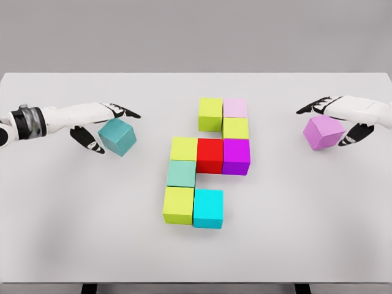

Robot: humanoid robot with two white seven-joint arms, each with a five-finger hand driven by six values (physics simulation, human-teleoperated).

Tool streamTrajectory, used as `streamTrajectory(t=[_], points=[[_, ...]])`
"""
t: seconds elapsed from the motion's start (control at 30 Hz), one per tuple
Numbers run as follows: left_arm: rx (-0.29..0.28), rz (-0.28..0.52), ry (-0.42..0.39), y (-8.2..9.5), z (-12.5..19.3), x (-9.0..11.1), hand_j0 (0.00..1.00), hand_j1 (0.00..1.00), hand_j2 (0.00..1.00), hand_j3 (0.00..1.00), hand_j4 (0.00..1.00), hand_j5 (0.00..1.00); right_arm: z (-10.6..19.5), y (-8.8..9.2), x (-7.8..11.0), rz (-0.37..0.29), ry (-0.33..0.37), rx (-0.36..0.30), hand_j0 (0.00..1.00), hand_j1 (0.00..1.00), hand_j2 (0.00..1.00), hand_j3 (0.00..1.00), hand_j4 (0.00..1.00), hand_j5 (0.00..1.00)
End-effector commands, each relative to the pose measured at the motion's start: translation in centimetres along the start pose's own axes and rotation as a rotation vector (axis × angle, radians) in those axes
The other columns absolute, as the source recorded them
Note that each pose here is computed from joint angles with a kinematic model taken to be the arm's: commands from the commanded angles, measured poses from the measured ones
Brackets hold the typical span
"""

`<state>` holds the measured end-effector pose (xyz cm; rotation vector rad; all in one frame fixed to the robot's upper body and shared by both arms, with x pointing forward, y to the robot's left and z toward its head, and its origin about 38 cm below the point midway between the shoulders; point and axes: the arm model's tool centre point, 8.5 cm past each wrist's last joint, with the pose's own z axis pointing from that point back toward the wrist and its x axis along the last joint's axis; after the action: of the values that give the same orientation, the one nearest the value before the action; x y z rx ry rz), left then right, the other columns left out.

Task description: Assemble the squares on the desktop into the number 2

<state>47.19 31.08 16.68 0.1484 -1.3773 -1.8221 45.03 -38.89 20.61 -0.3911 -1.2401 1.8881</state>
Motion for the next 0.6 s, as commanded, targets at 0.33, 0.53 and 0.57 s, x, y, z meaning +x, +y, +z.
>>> streamTrajectory(t=[0.33,0.53,0.57], points=[[0.006,0.006,0.001,0.1,0.1,0.0,1.0,1.0,1.0,1.0,1.0,1.0,-1.8,0.9,-0.7,-0.016,0.021,0.036,1.0,1.0,1.0,1.0,1.0,1.0],[0.007,0.006,0.001,0.1,0.2,-0.1,1.0,1.0,1.0,1.0,1.0,1.0,-2.6,1.4,-0.8,-0.009,0.027,0.068,1.0,1.0,1.0,1.0,1.0,1.0],[0.007,0.006,0.001,0.1,0.2,-0.1,1.0,1.0,1.0,1.0,1.0,1.0,-2.6,1.5,-0.8,-0.007,0.029,0.07,1.0,1.0,1.0,1.0,1.0,1.0]])
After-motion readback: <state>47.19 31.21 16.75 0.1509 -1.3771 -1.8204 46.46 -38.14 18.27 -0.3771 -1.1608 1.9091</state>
